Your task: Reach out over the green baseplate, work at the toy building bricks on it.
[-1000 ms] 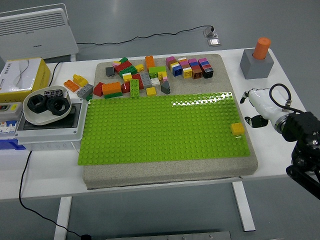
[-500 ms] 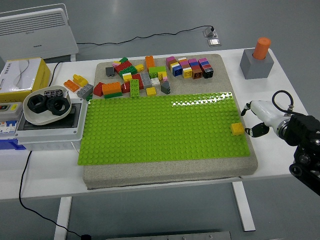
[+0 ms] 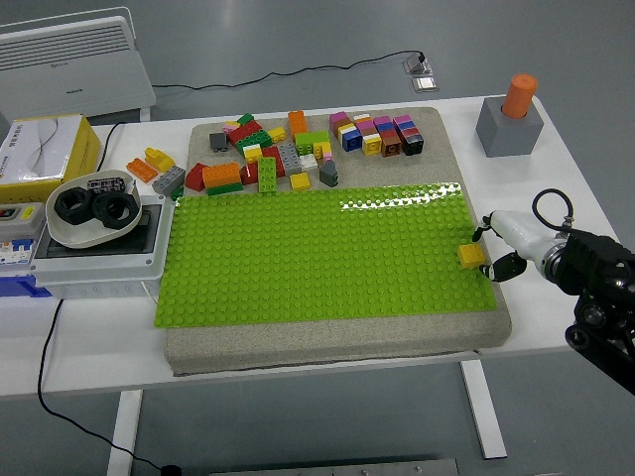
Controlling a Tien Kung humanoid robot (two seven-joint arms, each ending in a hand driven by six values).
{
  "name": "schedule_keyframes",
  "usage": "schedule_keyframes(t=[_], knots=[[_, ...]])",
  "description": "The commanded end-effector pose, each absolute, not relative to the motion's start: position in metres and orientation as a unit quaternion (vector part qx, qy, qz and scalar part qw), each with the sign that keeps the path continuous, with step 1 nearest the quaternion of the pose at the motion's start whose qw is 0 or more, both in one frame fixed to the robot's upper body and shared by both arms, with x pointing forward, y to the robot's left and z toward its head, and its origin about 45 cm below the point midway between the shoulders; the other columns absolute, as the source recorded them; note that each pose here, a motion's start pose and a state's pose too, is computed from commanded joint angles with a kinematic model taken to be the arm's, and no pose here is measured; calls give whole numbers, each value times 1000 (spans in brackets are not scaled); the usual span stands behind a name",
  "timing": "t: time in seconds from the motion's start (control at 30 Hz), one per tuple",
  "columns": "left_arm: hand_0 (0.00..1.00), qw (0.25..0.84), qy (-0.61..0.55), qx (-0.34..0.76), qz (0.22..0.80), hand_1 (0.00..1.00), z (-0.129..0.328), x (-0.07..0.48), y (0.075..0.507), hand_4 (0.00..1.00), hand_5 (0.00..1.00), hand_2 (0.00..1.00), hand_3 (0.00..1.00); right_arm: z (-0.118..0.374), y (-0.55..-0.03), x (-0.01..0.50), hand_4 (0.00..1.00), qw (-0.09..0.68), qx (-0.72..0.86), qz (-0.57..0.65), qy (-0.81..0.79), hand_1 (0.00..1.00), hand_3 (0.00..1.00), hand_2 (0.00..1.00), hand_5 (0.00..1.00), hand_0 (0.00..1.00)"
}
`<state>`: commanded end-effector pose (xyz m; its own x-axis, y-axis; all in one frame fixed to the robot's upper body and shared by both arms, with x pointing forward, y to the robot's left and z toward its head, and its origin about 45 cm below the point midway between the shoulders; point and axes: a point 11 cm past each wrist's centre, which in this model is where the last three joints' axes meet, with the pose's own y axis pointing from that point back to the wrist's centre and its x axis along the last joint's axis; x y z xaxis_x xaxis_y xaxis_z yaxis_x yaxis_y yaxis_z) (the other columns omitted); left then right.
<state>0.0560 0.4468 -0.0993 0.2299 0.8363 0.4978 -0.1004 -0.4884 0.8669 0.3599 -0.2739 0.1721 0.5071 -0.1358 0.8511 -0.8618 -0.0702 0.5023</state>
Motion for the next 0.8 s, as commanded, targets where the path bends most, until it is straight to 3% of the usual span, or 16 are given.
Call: schedule_keyframes(t=[0.57,0.6,0.77,0.8], knots=[[700,421,278,659,558,612,-99,56,448,530,428,519,532,165,-268,361,746,562,664,322,-373,779,626,807,155,805],[700,421,277,659,558,613,-99,57,448,538,432,517,532,165,-268,361,740,562,664,323,-374,769,551,789,167,801],[700,421,277,659,558,613,-99,57,448,538,432,517,532,163,-268,361,740,563,662,323,-375,769,551,789,167,801],[699,421,277,659,558,612,-99,57,448,544,433,514,532,163,-268,361,734,563,662,324,-375,759,468,768,172,800]])
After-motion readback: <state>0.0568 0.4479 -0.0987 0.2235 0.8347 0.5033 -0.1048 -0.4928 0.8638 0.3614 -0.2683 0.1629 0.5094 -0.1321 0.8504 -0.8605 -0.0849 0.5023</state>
